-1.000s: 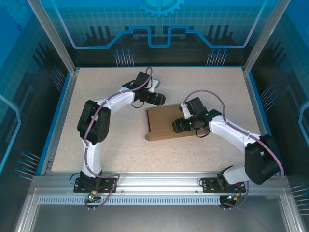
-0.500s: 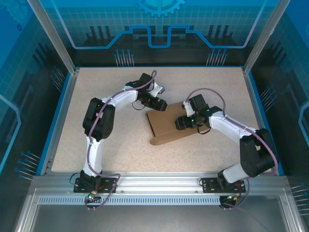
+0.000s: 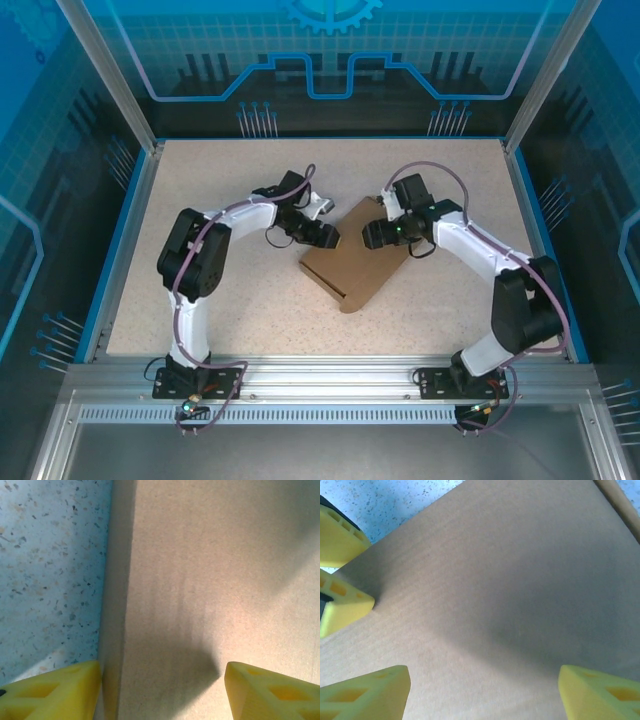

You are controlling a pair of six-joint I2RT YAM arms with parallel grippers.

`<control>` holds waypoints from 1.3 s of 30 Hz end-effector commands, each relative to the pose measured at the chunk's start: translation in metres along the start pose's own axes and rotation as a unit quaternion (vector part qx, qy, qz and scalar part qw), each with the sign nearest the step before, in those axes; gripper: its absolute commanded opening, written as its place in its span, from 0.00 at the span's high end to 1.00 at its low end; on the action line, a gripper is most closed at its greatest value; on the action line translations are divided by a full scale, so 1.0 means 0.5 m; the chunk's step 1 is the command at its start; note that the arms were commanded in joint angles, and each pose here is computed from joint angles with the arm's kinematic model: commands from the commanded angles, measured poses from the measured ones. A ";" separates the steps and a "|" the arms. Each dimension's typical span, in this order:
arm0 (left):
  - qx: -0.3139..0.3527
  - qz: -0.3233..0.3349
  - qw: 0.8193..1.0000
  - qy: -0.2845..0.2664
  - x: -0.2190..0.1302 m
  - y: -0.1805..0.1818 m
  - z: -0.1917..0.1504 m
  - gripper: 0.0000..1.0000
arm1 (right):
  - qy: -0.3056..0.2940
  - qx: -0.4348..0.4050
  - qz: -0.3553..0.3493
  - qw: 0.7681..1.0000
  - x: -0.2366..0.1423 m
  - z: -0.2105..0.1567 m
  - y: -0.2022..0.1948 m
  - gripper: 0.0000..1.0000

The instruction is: Fold the paper box

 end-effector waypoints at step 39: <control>-0.036 0.013 0.999 0.011 0.038 -0.008 -0.060 0.58 | 0.033 0.224 0.163 0.960 0.090 -0.110 -0.029 0.16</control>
Point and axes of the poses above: each hand's point on the last joint's axis, 136 mm out from that joint toward the fingers, its own x axis out along the fingers, its own y axis along the line the jaws close on, z = x × y, the point moved 1 cm from there along -x, back along the fingers, and after that the axes turned 8 degrees about x, right-handed, at the moved point
